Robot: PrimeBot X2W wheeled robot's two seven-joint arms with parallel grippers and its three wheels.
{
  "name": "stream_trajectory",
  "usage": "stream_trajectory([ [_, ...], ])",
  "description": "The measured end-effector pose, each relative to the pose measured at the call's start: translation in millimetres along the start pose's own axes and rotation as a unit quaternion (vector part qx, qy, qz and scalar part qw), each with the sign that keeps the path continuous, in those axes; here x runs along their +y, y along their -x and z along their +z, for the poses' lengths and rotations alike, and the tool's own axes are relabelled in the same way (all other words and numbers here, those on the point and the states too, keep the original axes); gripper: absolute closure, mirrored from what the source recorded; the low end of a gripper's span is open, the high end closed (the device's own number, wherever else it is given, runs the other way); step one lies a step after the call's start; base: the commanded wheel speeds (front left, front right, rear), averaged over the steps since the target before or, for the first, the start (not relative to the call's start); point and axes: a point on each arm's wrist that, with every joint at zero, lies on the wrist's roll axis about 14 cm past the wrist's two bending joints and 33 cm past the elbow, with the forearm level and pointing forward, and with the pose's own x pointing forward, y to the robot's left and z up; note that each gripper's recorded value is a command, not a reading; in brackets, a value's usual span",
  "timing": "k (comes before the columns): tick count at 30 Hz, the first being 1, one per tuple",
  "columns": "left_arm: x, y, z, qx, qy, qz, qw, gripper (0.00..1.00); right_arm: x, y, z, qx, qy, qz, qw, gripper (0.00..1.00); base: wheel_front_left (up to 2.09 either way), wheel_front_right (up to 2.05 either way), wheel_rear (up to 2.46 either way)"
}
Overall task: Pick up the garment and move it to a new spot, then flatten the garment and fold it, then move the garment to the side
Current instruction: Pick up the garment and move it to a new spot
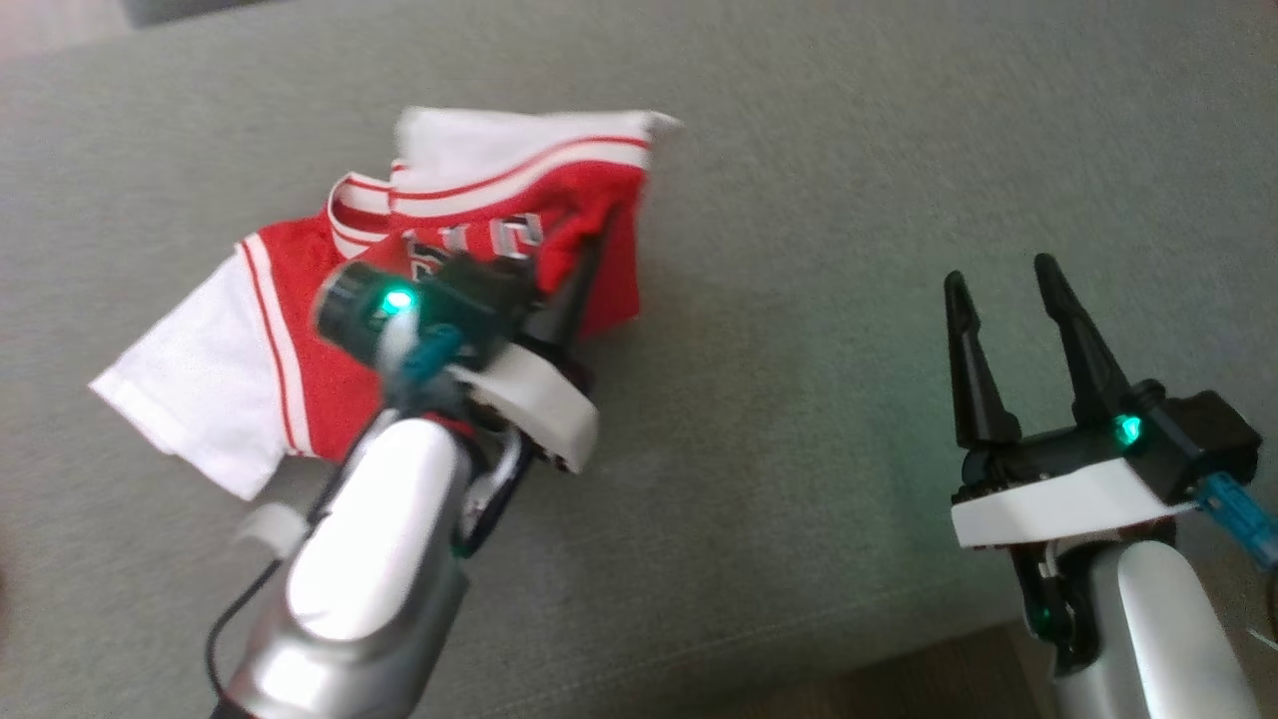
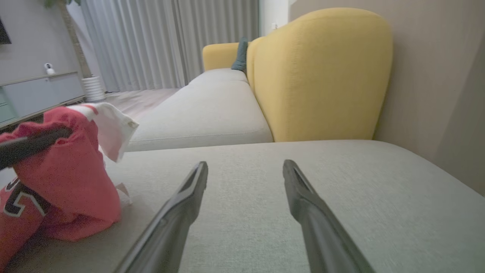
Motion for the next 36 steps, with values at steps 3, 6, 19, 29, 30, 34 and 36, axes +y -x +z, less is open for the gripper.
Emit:
stream_trajectory([
  [3, -34.8, -13.8, -30.5, 0.033, 0.012, -0.065, 0.997, 1.00, -15.9, 2.2, -8.9, 0.006, -0.008, -0.025, 1.000, 0.00, 0.00, 0.00, 0.00],
  [6, -58.6, -16.1, -52.5, 0.058, 0.024, -0.106, 0.992, 1.00, -24.0, 1.6, -13.7, 0.010, -0.007, -0.037, 0.999, 0.00, 0.00, 0.00, 0.00],
  [19, -97.6, 2.9, -65.5, 0.069, 0.040, -0.157, 0.984, 0.00, -19.3, -4.3, -16.8, 0.007, -0.015, -0.030, 0.999, 0.00, 0.00, 0.00, 0.00],
  [29, 3.4, 27.4, -43.6, 0.025, 0.037, 0.044, 0.998, 0.00, 5.5, -15.0, -2.9, -0.010, -0.012, 0.010, 1.000, 0.00, 0.00, 0.00, 0.00],
  [30, 16.7, 33.3, -41.9, 0.024, 0.032, 0.066, 0.997, 0.00, 8.9, -16.5, -1.7, -0.011, -0.013, 0.015, 1.000, 0.00, 0.00, 0.00, 0.00],
  [34, 66.6, 62.1, -33.8, 0.014, 0.022, 0.157, 0.987, 0.00, 21.0, -20.5, 2.6, -0.014, -0.014, 0.032, 0.999, 0.00, 0.00, 0.00, 0.00],
  [36, 88.8, 80.8, -31.3, 0.014, 0.015, 0.199, 0.980, 0.00, 26.0, -22.0, 5.1, -0.017, -0.012, 0.040, 0.999, 0.00, 0.00, 0.00, 0.00],
])
